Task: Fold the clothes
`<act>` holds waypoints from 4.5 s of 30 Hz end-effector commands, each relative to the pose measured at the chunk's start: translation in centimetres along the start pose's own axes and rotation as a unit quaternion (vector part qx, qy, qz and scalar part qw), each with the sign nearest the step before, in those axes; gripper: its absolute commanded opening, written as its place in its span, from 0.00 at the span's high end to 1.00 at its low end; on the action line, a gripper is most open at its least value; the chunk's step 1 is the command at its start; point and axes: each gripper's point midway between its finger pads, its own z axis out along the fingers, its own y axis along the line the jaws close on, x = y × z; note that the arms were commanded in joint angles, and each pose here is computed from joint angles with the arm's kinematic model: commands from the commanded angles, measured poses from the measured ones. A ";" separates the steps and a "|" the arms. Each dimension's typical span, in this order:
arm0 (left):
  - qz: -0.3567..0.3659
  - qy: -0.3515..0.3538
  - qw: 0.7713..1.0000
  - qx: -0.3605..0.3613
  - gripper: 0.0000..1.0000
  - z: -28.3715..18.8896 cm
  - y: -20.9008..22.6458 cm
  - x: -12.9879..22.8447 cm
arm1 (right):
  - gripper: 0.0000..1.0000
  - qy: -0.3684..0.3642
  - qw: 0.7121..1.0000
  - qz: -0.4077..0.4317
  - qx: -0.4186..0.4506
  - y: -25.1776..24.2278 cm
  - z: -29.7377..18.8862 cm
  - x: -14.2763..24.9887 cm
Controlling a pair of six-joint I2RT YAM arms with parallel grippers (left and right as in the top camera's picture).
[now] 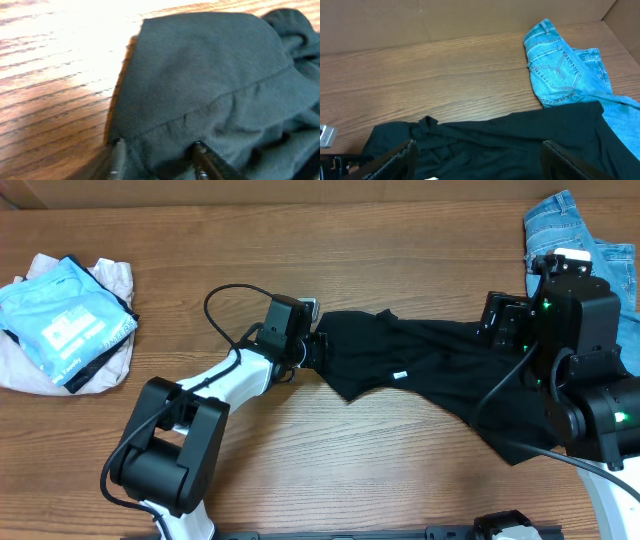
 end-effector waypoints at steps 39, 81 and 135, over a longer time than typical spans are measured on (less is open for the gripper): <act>-0.117 -0.140 0.979 -0.086 0.00 -21.0 14.0 -19.8 | 0.17 -0.006 1.000 0.005 0.000 -0.3 -0.8 -0.2; -0.214 0.045 0.956 -0.196 0.13 -1.1 8.5 -8.7 | 0.11 0.027 1.000 -0.003 0.004 -0.4 -0.3 1.3; -0.289 0.055 0.934 -0.204 0.15 -25.5 12.8 -6.6 | 0.11 0.054 0.998 -0.012 0.012 -0.3 1.0 2.1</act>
